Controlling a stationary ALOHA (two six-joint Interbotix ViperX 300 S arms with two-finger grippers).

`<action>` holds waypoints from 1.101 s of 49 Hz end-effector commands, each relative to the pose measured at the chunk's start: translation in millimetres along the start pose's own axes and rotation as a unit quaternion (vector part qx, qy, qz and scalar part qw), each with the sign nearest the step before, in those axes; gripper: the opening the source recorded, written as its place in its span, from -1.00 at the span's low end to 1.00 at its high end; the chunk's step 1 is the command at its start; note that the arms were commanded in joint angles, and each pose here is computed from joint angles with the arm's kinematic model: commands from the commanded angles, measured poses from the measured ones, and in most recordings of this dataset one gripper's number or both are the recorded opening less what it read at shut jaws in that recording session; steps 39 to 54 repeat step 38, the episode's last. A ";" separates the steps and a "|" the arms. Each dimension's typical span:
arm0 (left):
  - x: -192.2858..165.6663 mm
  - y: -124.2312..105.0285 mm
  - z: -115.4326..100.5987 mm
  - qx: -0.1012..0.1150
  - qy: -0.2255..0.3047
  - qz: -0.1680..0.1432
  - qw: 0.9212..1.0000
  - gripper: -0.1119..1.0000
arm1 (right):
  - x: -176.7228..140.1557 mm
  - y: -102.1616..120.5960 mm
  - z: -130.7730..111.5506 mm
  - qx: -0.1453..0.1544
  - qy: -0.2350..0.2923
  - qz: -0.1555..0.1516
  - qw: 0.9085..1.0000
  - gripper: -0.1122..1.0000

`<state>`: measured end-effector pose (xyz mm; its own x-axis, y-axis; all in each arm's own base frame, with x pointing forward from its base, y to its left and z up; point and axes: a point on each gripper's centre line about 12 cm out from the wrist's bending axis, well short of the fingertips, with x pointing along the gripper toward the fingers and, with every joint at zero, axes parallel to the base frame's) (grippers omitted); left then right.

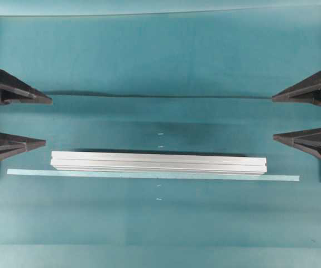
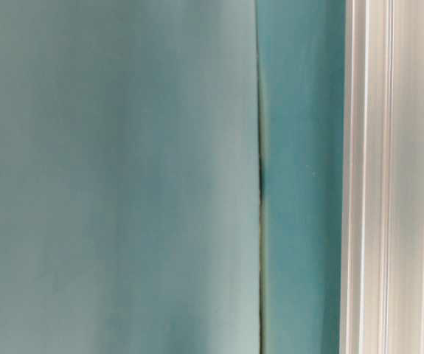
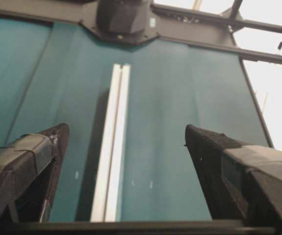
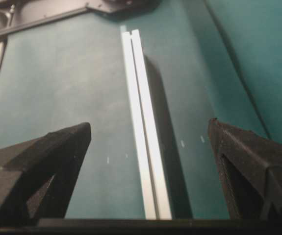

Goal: Lift the metal rail with both hands.

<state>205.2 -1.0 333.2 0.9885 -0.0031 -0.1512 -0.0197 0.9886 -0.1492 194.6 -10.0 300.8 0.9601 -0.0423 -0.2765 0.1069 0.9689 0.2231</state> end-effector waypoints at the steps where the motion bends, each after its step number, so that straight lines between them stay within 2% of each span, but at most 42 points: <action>1: 0.2 -1.1 4.9 0.001 -0.008 -0.002 1.000 0.93 | 0.2 0.5 3.5 0.002 -0.008 0.001 1.000 0.98; 54: 1.9 0.5 -3.7 0.000 0.003 0.000 1.000 0.93 | 1.1 -0.2 0.6 0.003 -0.005 0.000 1.000 0.98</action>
